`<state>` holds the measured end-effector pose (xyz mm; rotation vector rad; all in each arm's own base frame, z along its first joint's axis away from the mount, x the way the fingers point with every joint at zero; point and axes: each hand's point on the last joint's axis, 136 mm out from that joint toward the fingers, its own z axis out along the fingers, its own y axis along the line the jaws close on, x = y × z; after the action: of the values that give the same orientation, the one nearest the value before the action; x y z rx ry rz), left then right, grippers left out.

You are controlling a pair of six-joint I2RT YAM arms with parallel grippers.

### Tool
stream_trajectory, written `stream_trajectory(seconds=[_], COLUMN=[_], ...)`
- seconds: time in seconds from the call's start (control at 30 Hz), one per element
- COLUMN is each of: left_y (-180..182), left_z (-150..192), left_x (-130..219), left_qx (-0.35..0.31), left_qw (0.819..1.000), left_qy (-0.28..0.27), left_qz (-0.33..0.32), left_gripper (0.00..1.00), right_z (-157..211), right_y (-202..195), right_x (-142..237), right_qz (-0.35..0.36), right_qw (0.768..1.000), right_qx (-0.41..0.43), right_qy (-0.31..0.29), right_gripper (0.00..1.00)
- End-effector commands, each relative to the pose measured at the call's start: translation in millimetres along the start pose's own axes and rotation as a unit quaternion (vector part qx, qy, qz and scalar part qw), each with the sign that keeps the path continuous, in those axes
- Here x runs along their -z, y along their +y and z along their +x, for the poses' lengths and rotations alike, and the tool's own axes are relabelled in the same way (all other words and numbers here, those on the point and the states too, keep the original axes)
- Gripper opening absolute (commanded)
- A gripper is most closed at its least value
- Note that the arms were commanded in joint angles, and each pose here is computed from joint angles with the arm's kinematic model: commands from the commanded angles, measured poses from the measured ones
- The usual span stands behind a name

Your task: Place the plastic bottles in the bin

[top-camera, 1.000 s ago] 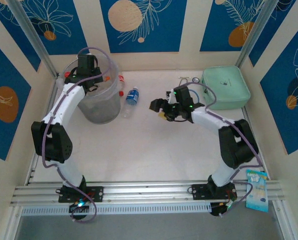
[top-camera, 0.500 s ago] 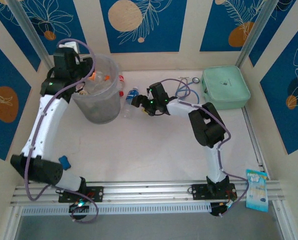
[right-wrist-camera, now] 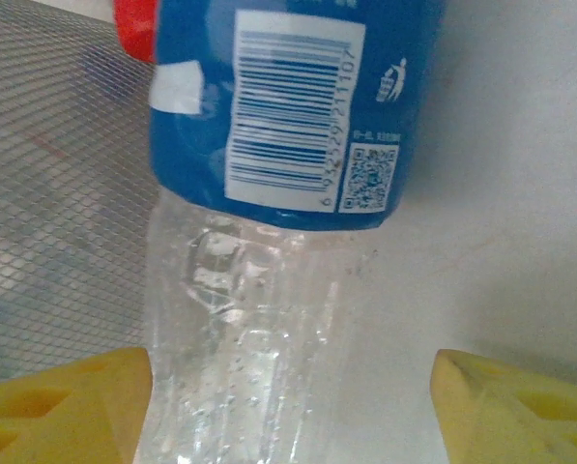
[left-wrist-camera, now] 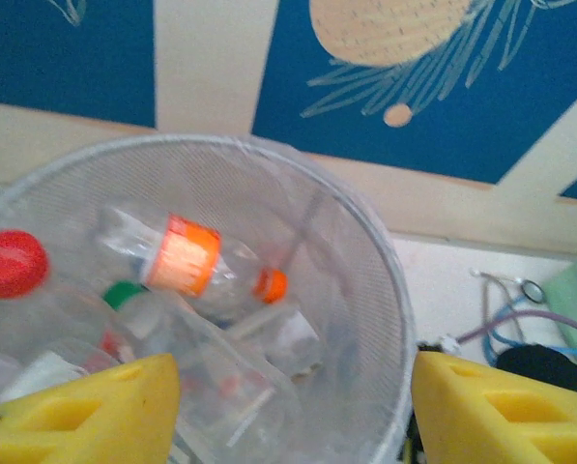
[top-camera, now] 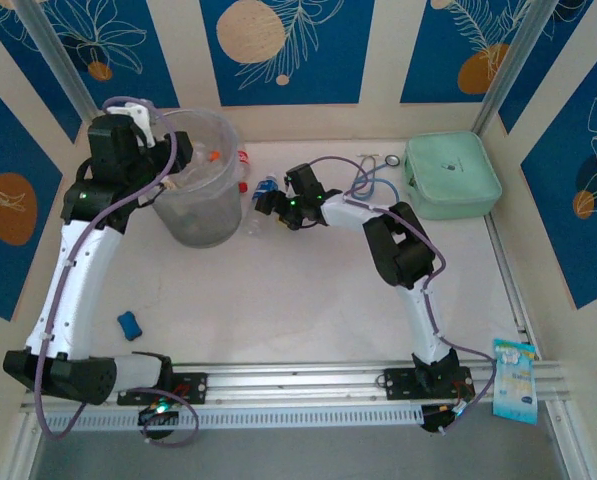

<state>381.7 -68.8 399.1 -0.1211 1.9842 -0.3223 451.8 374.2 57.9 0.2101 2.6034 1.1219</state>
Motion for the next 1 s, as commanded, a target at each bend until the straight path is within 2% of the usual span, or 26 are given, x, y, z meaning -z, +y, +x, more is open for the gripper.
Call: stream_trajectory(seconds=[0.0, 0.13, 0.27, 0.33, 0.47, 0.67, 0.83, 0.97], left_y=[-22, -31, -40, -42, -44, -48, -80, -116], left_z=[4, 9, 24, 29, 28, 27, 20, 23], left_x=[3, -3, -17, -21, -19, -18, -12, -8], left_qx=[0.041, 0.069, 0.095, 0.106, 0.113, 0.123, 0.124, 0.103], left_qw=[0.997, 0.993, 0.986, 0.983, 0.982, 0.98, 0.974, 0.97], left_qy=[0.009, 0.01, 0.03, 0.035, 0.031, 0.024, 0.014, 0.022], left_qz=[0.07, 0.099, 0.135, 0.143, 0.148, 0.153, 0.187, 0.218], left_gripper=[0.64, 0.63, 0.63, 0.63, 0.63, 0.64, 0.62, 0.67], right_z=[4, 5, 3, 2, 2, 12, 42, 69], right_y=[-10, -15, -17, -14, 0, 11, 20, 33], right_x=[-10, -7, 10, 24, 72, 150, 205, 249], right_qz=[0.016, 0.015, 0.013, 0.007, -0.033, -0.061, -0.085, -0.119], right_qw=[1.0, 1.0, 1.0, 1.0, 0.999, 0.996, 0.984, 0.961], right_qx=[-0.006, -0.009, 0.0, 0.006, 0.022, 0.063, 0.151, 0.244], right_qy=[0.013, 0.019, 0.012, 0.01, 0.01, -0.005, -0.031, -0.061], right_gripper=[0.78, 0.73, 0.54, 0.49, 0.37, 0.27, 0.19, 0.18])
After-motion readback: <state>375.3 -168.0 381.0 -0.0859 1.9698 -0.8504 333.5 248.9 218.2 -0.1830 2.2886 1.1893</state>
